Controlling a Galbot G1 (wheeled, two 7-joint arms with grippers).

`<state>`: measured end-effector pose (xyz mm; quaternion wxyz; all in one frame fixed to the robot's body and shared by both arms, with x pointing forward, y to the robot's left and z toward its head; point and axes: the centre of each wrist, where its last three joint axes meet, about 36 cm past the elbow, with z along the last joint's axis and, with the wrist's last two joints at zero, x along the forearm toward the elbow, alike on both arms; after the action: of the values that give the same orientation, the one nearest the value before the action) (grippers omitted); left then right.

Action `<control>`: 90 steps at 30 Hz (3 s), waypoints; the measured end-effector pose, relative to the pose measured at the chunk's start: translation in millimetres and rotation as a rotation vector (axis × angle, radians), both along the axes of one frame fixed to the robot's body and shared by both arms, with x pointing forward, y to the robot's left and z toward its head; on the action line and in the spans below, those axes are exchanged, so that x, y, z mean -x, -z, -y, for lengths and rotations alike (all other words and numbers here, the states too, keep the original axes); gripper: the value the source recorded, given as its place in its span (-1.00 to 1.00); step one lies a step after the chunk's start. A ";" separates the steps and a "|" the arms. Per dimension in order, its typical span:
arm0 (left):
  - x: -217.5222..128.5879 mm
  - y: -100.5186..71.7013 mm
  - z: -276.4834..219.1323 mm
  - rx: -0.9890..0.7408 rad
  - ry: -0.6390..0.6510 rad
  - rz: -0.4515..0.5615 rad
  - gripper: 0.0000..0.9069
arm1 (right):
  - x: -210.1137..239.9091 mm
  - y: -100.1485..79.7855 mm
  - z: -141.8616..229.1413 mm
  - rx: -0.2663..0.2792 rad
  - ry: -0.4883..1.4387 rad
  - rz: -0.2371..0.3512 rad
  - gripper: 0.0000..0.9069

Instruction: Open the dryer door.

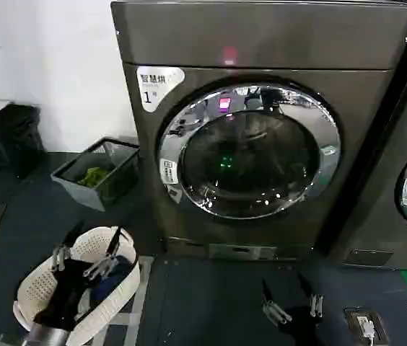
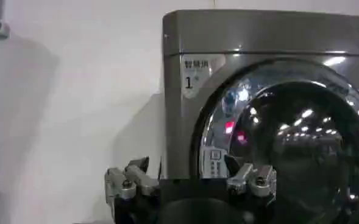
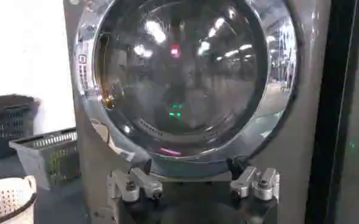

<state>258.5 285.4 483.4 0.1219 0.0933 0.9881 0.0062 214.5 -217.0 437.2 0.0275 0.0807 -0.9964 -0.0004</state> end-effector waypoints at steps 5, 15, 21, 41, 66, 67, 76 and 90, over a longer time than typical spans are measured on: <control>2.0 -0.7 1.9 -0.034 0.052 -0.008 1.00 | -15.3 -13.2 14.0 -0.036 -0.120 0.019 1.00; 3.6 -0.8 4.4 -0.033 0.053 -0.012 1.00 | -102.7 -35.4 50.1 -0.049 -0.372 0.082 1.00; 9.8 -3.5 5.0 -0.032 0.054 -0.017 1.00 | -165.1 -51.3 66.1 -0.035 -0.521 0.103 1.00; 17.5 -7.3 2.3 -0.025 0.053 -0.049 1.00 | -309.7 -77.2 1.8 0.053 -0.772 0.138 1.00; 20.4 -8.5 4.2 -0.025 0.070 -0.042 1.00 | -391.4 -72.2 -73.9 0.064 -0.874 0.125 1.00; 20.4 -8.6 4.1 -0.026 0.069 -0.042 1.00 | -392.7 -72.3 -74.4 0.063 -0.879 0.124 1.00; 12.5 -10.8 -3.7 -0.040 0.045 -0.098 1.00 | -387.4 -75.6 -61.2 0.060 -0.984 0.093 1.00; -37.3 -20.1 -42.4 0.009 0.042 -0.114 1.00 | -357.0 -81.3 -25.0 0.062 -1.142 0.087 1.00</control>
<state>295.7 327.8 503.5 0.0660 0.1136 0.9913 -0.0062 571.6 -191.9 518.4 -0.0153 0.6051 -0.7946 0.0470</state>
